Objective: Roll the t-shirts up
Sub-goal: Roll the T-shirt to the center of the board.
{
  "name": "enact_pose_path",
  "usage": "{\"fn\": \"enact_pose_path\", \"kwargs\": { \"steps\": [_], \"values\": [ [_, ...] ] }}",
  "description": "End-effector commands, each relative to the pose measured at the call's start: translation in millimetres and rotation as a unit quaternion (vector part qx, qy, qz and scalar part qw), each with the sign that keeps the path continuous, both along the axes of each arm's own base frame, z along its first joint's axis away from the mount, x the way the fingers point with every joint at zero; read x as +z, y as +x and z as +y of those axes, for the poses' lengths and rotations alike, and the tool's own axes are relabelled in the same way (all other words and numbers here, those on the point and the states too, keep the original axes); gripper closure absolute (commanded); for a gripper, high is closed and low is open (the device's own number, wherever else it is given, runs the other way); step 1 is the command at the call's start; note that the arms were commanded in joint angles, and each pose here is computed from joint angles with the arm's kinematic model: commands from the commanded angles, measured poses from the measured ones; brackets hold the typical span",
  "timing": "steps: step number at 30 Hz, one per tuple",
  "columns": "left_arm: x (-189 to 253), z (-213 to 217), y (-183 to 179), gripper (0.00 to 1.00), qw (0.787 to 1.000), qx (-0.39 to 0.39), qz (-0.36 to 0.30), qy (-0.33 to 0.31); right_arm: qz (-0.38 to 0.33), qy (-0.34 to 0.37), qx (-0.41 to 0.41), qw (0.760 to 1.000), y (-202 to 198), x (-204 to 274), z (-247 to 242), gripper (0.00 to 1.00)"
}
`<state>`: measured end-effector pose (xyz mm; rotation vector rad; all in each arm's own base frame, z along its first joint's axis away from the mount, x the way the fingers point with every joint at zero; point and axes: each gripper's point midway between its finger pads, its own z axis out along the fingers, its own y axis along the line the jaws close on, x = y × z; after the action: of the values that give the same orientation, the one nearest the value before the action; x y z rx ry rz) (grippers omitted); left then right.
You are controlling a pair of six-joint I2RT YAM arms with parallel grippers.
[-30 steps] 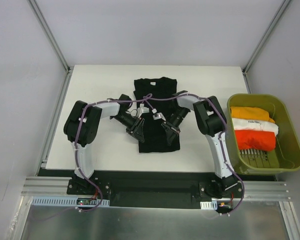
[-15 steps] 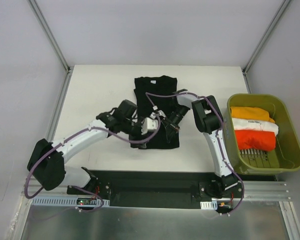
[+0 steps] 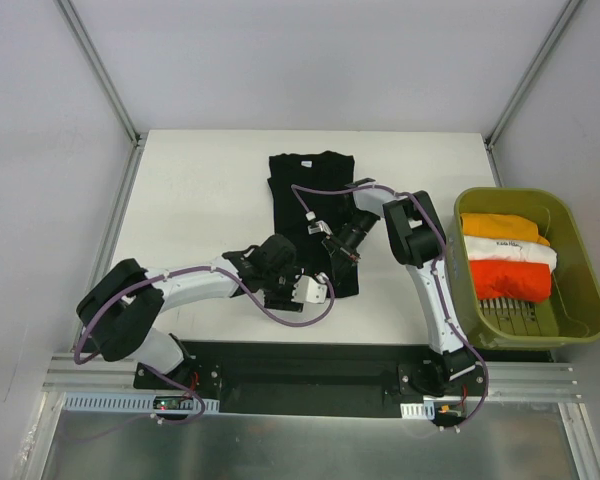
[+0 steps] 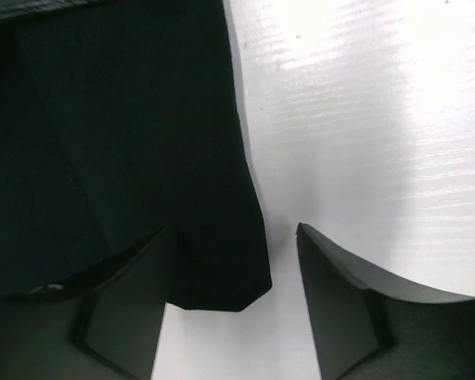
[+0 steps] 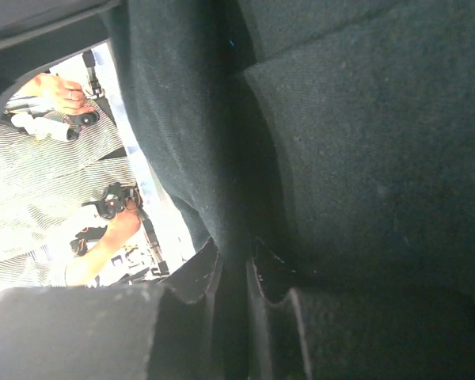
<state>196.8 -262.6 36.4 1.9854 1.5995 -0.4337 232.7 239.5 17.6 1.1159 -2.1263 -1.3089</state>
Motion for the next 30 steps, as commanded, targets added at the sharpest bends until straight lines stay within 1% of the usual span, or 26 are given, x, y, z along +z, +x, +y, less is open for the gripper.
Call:
{"fn": "enact_pose_path", "kwargs": {
  "steps": [1,2,3,4,5,6,8,9,10,11,12,13,14,15,16,17,18,19,20,21,22,23,25,26,29,30],
  "values": [
    [-24.6,10.6,-2.2,0.44,0.998,-0.046,-0.02,0.047,0.075,-0.043,0.019,0.996,-18.4,22.0,-17.5,0.83],
    [-28.0,12.9,-6.2,0.52,0.997,-0.056,-0.013,0.053,0.073,-0.041,0.017,0.996,-17.4,23.5,-17.1,0.8],
    [-32.9,19.7,-15.8,0.55,0.995,-0.071,0.004,0.067,0.072,-0.035,0.008,0.997,-13.9,25.6,-18.3,0.79],
    [-35.3,22.3,-22.0,0.57,0.992,-0.099,0.01,0.072,0.06,-0.016,-0.007,0.998,-7.9,34.8,-15.4,0.75],
    [-35.7,23.1,-25.9,0.63,0.991,-0.108,0.016,0.074,0.047,-0.004,-0.02,0.999,-0.2,41.4,-16.9,0.68],
    [-36.3,25.8,-29.4,0.67,0.99,-0.11,0.027,0.079,0.032,0.006,-0.053,0.998,16.5,52.5,-23.8,0.51],
    [-32.5,24.0,-29.3,0.82,0.99,-0.111,0.033,0.081,-0.041,0.038,-0.089,0.994,45.0,89.7,-32.6,0.47],
    [-32.1,25.1,-34.2,0.86,0.989,-0.114,0.045,0.081,-0.077,0.055,-0.113,0.989,60.7,102.3,-48.2,0.45],
    [-29.9,23.6,-34.4,0.89,0.989,-0.114,0.048,0.079,-0.132,0.074,-0.124,0.981,67.6,130.7,-56.0,0.44],
    [-26.7,21.1,-34.7,0.91,0.989,-0.115,0.051,0.075,-0.165,0.081,-0.137,0.973,73.3,143.3,-63.5,0.37],
    [-24.2,17.3,-39.6,0.95,0.988,-0.12,0.067,0.064,-0.235,0.099,-0.163,0.953,97.2,149.6,-75.8,0.34],
    [-20.9,18.8,-43.6,0.96,0.987,-0.118,0.086,0.062,-0.283,0.102,-0.18,0.937,83.9,172.6,-83.5,0.33],
    [-14.7,13.1,-40.9,0.97,0.988,-0.114,0.09,0.053,-0.334,0.103,-0.183,0.919,86.0,176.3,-90.2,0.33],
    [-11.7,10.6,-41.1,1.0,0.988,-0.11,0.1,0.047,-0.453,0.087,-0.17,0.871,113.6,173.3,-99.8,0.33],
    [-6.7,7.6,-47.6,1.0,0.985,-0.114,0.123,0.034,-0.501,0.07,-0.182,0.843,117.0,174.9,-103.9,0.33],
    [3.0,1.5,-40.7,1.0,0.986,-0.107,0.125,0.019,-0.543,0.059,-0.174,0.82,81.5,160.7,-107.1,0.33],
    [7.4,-2.6,-40.5,1.0,0.985,-0.099,0.14,0.009,-0.64,0.05,-0.166,0.748,106.1,169.5,-111.4,0.32],
    [14.0,-6.2,-42.8,1.0,0.982,-0.097,0.159,-0.006,-0.678,0.054,-0.139,0.719,98.6,166.3,-109.6,0.32],
    [25.5,-12.7,-34.5,1.0,0.982,-0.09,0.163,-0.023,-0.692,0.068,-0.11,0.71,65.7,148.5,-99.3,0.32],
    [28.5,-15.2,-31.3,1.0,0.98,-0.076,0.181,-0.027,-0.715,0.074,-0.1,0.688,63.9,149.5,-94.5,0.32],
    [37.7,-21.3,-32.8,1.0,0.975,-0.075,0.204,-0.051,-0.717,0.081,-0.089,0.686,53.4,143.1,-88.9,0.32],
    [47.3,-24.1,-22.7,1.0,0.972,-0.061,0.215,-0.068,-0.713,0.099,-0.06,0.692,35.3,132.6,-74.2,0.32],
    [63.8,-31.5,-14.8,1.0,0.965,-0.045,0.241,-0.096,-0.712,0.103,-0.027,0.694,21.8,119.6,-63.5,0.32],
    [66.3,-32.1,-18.8,1.0,0.954,-0.042,0.277,-0.103,-0.711,0.117,-0.001,0.693,10.9,114.3,-50.0,0.32],
    [74.3,-33.4,-10.4,1.0,0.937,-0.024,0.322,-0.13,-0.715,0.134,0.04,0.685,-0.8,102.4,-27.1,0.32],
    [73.9,-31.0,-5.4,1.0,0.935,-0.017,0.326,-0.134,-0.711,0.131,0.052,0.689,-2.0,95.1,-22.8,0.32]
  ]
}}
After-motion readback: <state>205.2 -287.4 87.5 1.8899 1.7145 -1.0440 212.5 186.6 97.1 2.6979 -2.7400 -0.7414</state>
